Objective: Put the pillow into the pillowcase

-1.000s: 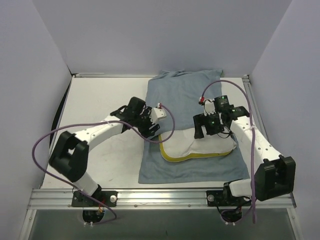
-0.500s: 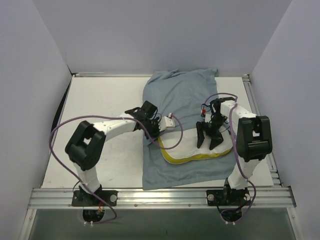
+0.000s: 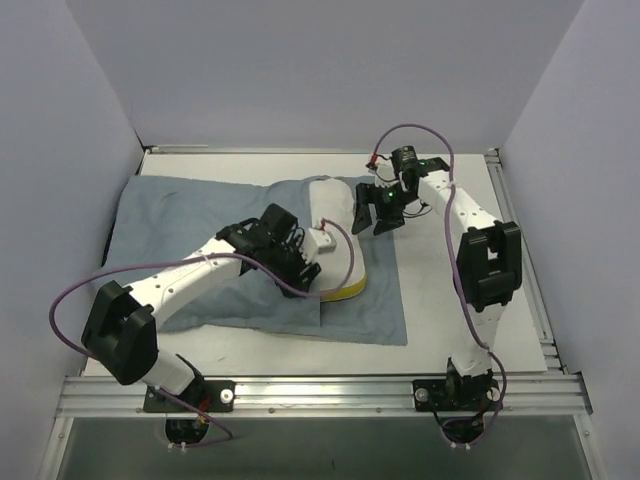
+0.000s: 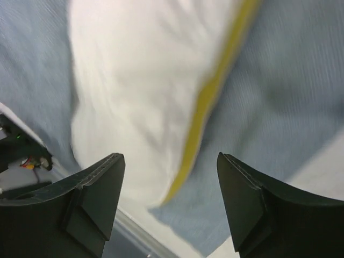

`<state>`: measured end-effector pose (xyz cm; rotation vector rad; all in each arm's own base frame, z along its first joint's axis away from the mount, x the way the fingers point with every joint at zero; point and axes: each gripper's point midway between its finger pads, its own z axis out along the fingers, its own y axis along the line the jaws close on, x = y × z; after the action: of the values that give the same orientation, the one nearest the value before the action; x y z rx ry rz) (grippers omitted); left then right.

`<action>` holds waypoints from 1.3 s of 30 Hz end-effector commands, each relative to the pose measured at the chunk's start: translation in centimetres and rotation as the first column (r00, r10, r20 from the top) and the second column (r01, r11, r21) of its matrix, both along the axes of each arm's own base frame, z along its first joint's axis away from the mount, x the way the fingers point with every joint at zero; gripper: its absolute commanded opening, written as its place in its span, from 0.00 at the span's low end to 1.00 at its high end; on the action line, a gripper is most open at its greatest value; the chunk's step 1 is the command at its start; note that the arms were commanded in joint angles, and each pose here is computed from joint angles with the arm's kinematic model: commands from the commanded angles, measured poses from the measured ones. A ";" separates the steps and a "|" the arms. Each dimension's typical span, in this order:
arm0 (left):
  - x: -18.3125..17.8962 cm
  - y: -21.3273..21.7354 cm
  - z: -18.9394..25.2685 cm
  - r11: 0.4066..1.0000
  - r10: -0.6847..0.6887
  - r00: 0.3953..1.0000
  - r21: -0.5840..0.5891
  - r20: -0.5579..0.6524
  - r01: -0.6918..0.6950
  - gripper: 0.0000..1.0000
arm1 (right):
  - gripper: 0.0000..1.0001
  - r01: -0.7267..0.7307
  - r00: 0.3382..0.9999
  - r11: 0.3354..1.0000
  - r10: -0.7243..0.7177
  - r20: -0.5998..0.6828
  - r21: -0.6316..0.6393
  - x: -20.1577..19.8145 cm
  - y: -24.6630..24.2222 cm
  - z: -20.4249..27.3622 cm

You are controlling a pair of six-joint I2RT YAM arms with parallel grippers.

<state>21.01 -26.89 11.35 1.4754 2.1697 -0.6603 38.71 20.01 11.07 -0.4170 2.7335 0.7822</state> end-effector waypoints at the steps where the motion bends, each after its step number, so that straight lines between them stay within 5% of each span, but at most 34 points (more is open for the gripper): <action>1: 7.0 1.8 6.2 0.948 0.311 0.948 -0.091 0.070 -0.305 0.66 | 0.71 0.110 0.990 0.993 -0.104 -0.099 0.053 -3.4 -3.3 2.1; 6: 12.4 3.1 8.4 0.849 0.526 0.847 -0.094 0.073 -0.520 0.72 | 0.75 0.214 0.969 0.973 -0.200 -0.148 0.088 -3.0 -5.2 2.0; 11: 15.2 6.3 4.7 0.696 0.717 0.697 0.052 0.010 -0.716 0.72 | 0.76 0.213 0.973 0.957 -0.189 -0.135 0.199 1.9 -0.1 2.9; 15: 16.5 8.9 2.5 0.600 0.800 0.596 0.100 -0.067 -0.794 0.71 | 0.78 0.132 0.981 0.961 -0.091 -0.174 0.242 1.1 4.5 2.2; 20: 18.6 8.4 1.1 0.574 0.818 0.574 0.116 -0.038 -0.811 0.70 | 0.81 0.105 0.949 0.970 -0.032 -0.315 0.219 -2.3 7.1 -2.0; 22: 19.6 8.2 0.2 0.567 0.822 0.568 0.131 -0.033 -0.813 0.68 | 0.61 0.101 0.918 0.963 0.007 -0.398 0.249 -4.3 7.5 -3.4; 26: 21.2 6.2 -0.3 0.600 0.800 0.594 0.107 -0.085 -0.793 0.56 | 0.03 0.084 0.887 0.958 0.055 -0.459 0.275 -8.7 5.2 -3.9; 27: 21.4 5.5 -0.1 0.615 0.788 0.606 0.091 -0.108 -0.783 0.46 | 0.00 0.041 0.908 0.956 0.086 -0.411 0.290 -9.5 4.4 -2.8; 32: 20.6 -0.1 1.2 0.738 0.649 0.715 -0.014 -0.259 -0.675 0.08 | 0.01 -0.019 0.905 0.950 0.149 -0.398 0.312 -10.9 0.6 -0.6; 34: 19.7 -2.3 2.8 0.797 0.568 0.789 -0.083 -0.235 -0.598 0.01 | 0.21 -0.014 0.895 0.949 0.153 -0.419 0.316 -10.1 -0.6 0.7; 35: 19.5 -3.0 3.6 0.814 0.541 0.811 -0.106 -0.221 -0.572 0.02 | 0.46 0.009 0.892 0.948 0.136 -0.430 0.319 -9.6 -1.1 1.1; 36: 19.3 -3.4 4.3 0.826 0.519 0.828 -0.125 -0.212 -0.549 0.06 | 0.56 0.049 0.898 0.947 0.097 -0.430 0.316 -8.5 -2.2 1.7; 39: 20.6 -2.8 6.6 0.803 0.559 0.818 -0.156 -0.132 -0.575 0.44 | 0.65 0.118 0.932 0.953 -0.008 -0.363 0.280 -5.2 -3.9 2.0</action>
<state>39.63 -28.11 11.51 0.6039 2.5770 -0.6399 32.86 17.78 11.36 -0.1811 2.8641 1.3778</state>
